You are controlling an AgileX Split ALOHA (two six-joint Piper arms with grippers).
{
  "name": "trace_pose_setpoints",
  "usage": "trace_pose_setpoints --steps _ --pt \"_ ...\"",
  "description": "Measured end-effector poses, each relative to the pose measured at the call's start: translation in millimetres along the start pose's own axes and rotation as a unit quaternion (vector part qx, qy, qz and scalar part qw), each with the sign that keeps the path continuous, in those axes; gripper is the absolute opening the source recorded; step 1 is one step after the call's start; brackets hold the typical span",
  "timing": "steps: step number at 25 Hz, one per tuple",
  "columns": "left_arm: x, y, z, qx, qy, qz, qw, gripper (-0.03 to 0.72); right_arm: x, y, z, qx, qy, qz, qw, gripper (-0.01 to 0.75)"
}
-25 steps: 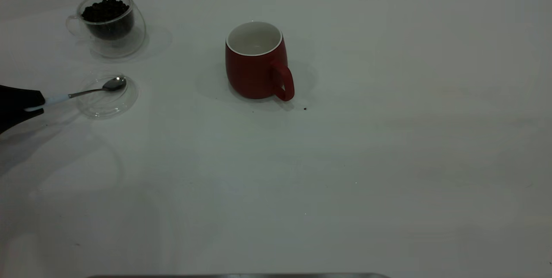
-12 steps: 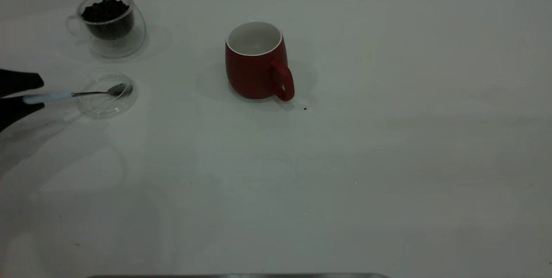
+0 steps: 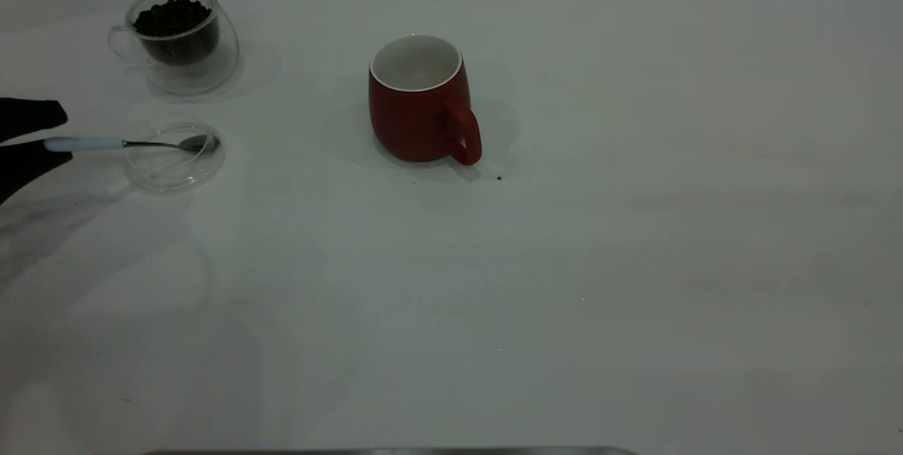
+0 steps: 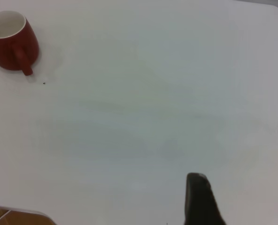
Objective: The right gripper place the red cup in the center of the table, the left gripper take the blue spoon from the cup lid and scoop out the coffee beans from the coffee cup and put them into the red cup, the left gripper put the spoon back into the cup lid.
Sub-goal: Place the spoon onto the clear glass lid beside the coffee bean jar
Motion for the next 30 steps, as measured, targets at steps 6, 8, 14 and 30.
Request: trace_pose_setpoints --steps 6,8,14,30 --pt "6.3 14.6 -0.9 -0.052 0.022 -0.003 0.998 0.432 0.0 0.0 0.0 0.0 0.0 0.0 1.0 0.466" --pt "7.3 16.8 -1.2 -0.06 0.026 -0.002 0.998 0.456 0.0 0.0 0.0 0.0 0.0 0.0 1.0 0.466" --pt "8.9 17.4 -1.4 -0.062 0.032 0.0 0.998 0.579 0.0 0.0 0.0 0.0 0.0 0.0 1.0 0.466" --pt "-0.9 26.4 -8.5 -0.088 -0.003 -0.015 0.996 0.585 0.0 0.0 0.0 0.0 0.0 0.0 1.0 0.466"
Point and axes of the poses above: a point on each arm's last joint axis where the gripper is mounted, z pointing out along that axis toward the gripper, y along the wrist's bending axis when the last joint is at zero, x = y × z, the point moved 5 cm from there along z, pointing out along that axis toward the gripper, and after that the axes turned 9 degrees about z, right-handed, at the moved point
